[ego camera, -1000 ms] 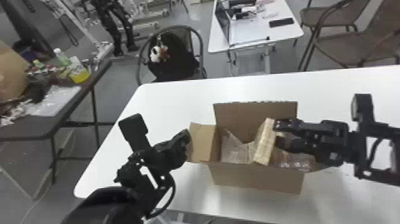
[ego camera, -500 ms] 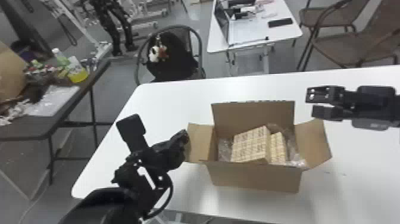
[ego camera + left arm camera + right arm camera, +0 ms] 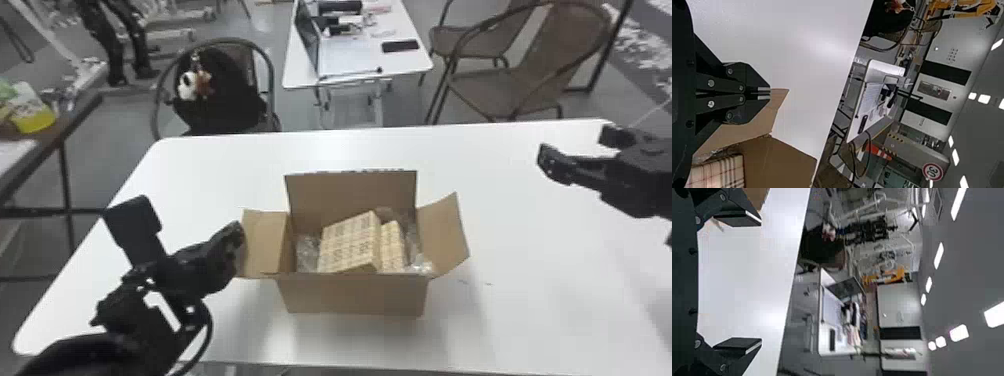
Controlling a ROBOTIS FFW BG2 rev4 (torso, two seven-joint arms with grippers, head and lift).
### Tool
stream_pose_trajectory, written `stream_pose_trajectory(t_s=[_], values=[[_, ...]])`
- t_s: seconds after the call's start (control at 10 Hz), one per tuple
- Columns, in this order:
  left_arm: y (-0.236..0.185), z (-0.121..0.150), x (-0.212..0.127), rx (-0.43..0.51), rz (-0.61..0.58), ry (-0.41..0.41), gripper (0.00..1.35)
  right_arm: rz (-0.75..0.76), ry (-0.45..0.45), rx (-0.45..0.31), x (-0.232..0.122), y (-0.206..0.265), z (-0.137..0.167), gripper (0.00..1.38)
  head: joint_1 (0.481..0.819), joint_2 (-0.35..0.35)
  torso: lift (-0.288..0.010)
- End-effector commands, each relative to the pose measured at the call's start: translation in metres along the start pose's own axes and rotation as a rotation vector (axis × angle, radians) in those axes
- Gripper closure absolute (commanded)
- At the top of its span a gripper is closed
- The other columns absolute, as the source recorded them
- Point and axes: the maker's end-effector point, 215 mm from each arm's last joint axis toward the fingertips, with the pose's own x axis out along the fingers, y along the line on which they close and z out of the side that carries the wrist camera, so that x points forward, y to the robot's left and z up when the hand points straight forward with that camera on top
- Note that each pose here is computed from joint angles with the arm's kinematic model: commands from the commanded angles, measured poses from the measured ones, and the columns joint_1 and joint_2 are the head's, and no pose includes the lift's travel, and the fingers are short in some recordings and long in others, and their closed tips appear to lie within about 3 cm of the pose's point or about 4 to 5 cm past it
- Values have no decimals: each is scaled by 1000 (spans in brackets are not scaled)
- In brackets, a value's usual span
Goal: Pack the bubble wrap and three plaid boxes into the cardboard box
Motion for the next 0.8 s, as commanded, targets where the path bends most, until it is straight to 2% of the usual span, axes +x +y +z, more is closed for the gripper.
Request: stream_pose_trajectory(t_s=[0.0, 0.2, 0.3, 0.4, 0.5, 0.7], values=[[2, -2, -2, -9, 2, -1, 1208, -202, -96, -157, -47, -28, -15, 220, 695, 110, -148], [8, -4, -6, -15, 9, -5, 1208, -473, -185, -205, -118, -56, -53, 220, 695, 33, -148], [9, -5, -7, -15, 14, -5, 1208, -513, -161, -191, -141, -68, -84, 220, 695, -10, -148], [10, -5, -7, -13, 16, -4, 1208, -535, -130, -102, -163, -85, -126, 222, 695, -22, -148], [10, -6, -7, -12, 17, -3, 1208, -553, -80, -72, -186, -101, -159, 222, 695, -47, -148], [11, -7, -7, -12, 20, -1, 1208, -601, -13, -79, -214, -123, -188, 222, 695, -115, -148]])
